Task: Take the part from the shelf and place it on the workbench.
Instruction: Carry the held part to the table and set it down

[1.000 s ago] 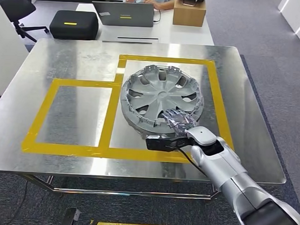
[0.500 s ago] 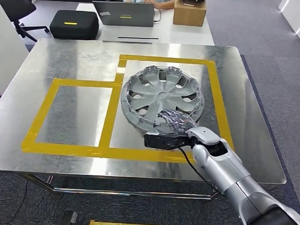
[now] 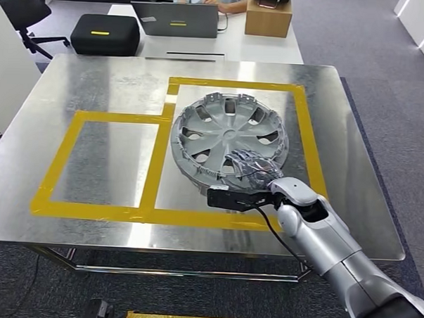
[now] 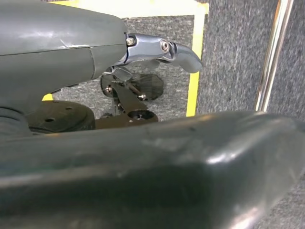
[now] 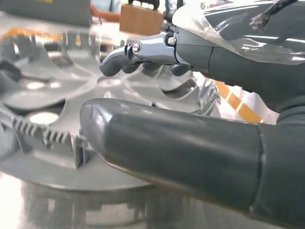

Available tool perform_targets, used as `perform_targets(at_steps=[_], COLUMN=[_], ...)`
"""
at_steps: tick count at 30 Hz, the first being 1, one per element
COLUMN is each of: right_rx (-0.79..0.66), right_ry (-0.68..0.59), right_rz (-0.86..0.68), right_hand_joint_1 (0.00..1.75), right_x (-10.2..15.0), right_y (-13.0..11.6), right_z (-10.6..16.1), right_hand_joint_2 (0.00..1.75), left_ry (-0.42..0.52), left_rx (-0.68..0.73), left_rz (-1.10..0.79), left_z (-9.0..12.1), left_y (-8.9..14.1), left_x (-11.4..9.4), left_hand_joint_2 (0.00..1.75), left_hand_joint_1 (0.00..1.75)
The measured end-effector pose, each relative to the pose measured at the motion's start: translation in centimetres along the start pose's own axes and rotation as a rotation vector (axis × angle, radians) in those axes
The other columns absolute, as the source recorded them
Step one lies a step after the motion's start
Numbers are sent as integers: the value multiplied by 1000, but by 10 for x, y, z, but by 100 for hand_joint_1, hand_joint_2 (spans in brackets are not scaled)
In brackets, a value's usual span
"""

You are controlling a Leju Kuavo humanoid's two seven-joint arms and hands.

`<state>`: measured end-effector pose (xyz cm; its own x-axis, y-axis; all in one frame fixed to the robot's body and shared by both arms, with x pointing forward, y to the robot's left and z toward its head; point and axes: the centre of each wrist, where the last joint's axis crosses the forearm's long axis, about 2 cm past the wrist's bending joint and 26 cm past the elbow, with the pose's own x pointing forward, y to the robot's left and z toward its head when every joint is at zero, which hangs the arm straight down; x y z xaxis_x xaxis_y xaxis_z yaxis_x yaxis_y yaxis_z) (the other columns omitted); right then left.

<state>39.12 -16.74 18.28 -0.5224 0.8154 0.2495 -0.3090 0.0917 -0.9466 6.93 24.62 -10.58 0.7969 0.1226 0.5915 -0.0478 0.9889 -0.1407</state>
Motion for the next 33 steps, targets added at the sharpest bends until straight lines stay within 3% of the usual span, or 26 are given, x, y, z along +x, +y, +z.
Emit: perform_targets(at_steps=[4,10,16,19,21,26,28,30,31,33], right_rx=[-168,-461,-657,-711,-738,-758,-854,-976,-1002,-981], right_ry=[29,159,353,540,630,702,1024,1443,1586,1766], right_rz=[22,-56,-74,-35,-19,-10,-59,-217,-296,-424], right_hand_joint_1=[0,0,0,0,0,0,0,0,0,0], right_x=[-20,-62,-120,-149,-158,-163,-181,-176,-168,-150], right_y=[13,64,42,30,30,31,60,123,149,192], right_z=[45,191,322,385,408,423,478,526,529,520], right_hand_joint_2=[0,0,0,0,0,0,0,0,0,87], left_ry=[-11,-6,-49,-53,-52,-51,-43,-25,-13,6], left_rx=[46,146,199,216,222,226,239,259,267,279], left_rz=[46,119,185,202,206,209,218,231,236,246], left_z=[5,17,20,20,21,21,21,21,21,20], left_y=[2,5,4,3,3,3,3,3,3,2], left_x=[-10,-29,-34,-35,-36,-36,-36,-36,-36,-35], left_hand_joint_2=[0,0,0,0,0,0,0,0,0,0], left_hand_joint_1=[0,0,0,0,0,0,0,0,0,0])
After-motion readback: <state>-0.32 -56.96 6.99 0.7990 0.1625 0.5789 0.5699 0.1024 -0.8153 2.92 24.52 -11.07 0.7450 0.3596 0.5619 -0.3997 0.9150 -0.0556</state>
